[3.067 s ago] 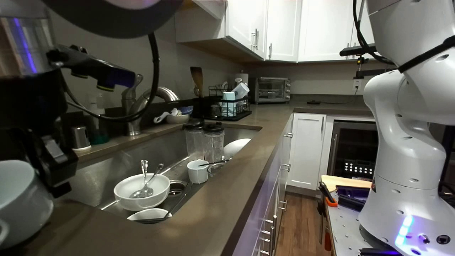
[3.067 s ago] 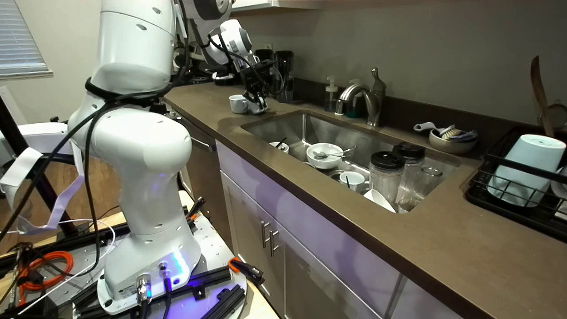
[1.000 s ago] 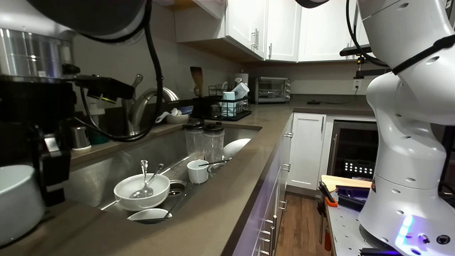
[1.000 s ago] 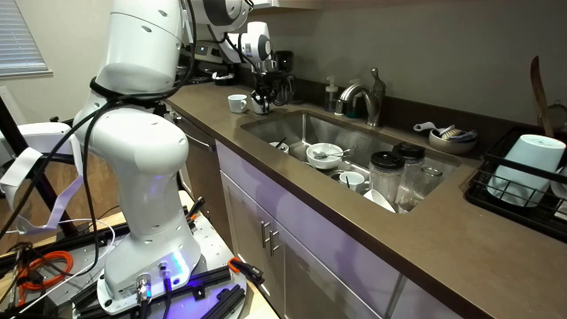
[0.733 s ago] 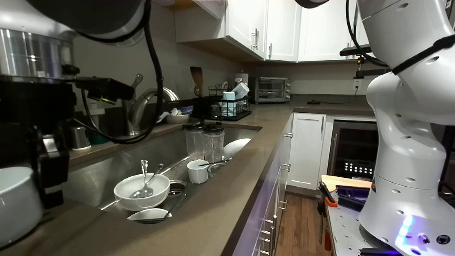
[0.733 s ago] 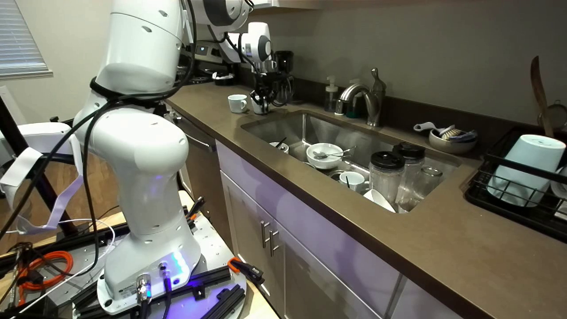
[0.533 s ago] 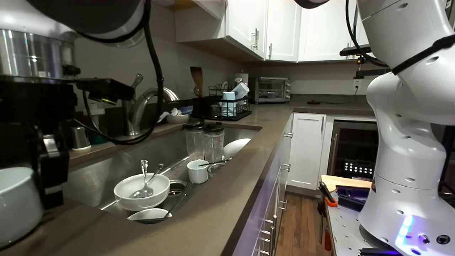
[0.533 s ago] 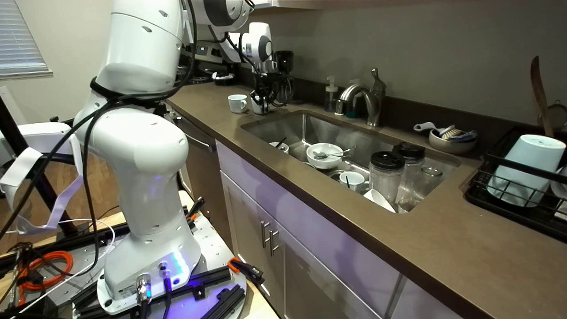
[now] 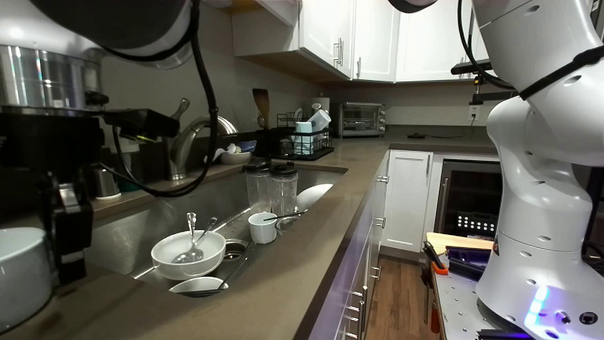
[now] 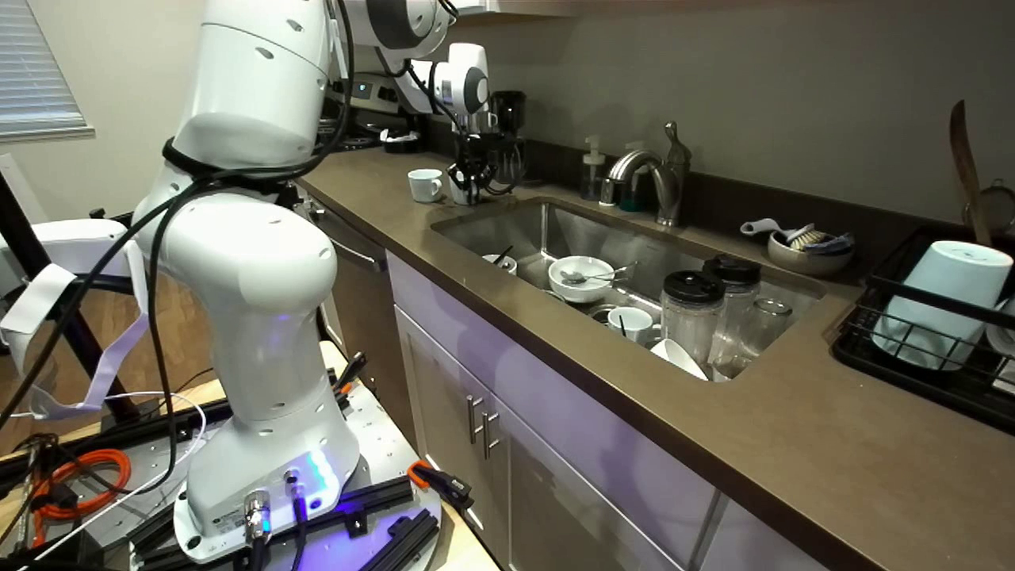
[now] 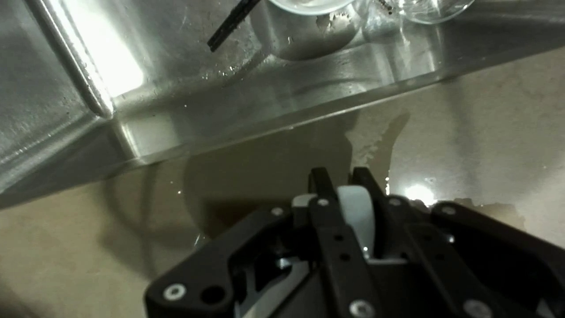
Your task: Pour the water in the white cup on the right into the sink then place it on the left
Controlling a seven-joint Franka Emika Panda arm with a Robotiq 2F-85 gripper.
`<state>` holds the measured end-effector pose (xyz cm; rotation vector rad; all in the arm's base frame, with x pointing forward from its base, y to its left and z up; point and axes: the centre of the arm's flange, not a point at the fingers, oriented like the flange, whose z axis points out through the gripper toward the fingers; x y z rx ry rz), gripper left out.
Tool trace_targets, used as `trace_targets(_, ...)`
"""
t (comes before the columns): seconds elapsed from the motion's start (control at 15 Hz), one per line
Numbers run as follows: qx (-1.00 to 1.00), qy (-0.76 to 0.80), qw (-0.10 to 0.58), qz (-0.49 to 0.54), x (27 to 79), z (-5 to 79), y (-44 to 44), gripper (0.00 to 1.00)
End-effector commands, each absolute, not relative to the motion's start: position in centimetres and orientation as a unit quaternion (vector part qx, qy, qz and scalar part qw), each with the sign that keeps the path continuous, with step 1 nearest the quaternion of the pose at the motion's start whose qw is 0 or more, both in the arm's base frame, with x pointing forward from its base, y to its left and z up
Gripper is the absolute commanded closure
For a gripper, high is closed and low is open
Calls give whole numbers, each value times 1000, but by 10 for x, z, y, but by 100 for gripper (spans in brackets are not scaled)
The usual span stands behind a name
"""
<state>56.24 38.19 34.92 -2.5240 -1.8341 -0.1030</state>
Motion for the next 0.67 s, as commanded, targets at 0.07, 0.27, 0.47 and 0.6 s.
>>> trace_targets(0.07, -804, -593, 21, -33, 557, 344, 378, 67)
trace_targets(0.27, -807, -590, 11, -28, 552, 348, 376, 53)
trace_targets(0.47, -809, -587, -6, -21, 547, 352, 375, 35)
trace_targets(0.6, -811, -584, -24, -13, 541, 356, 373, 29)
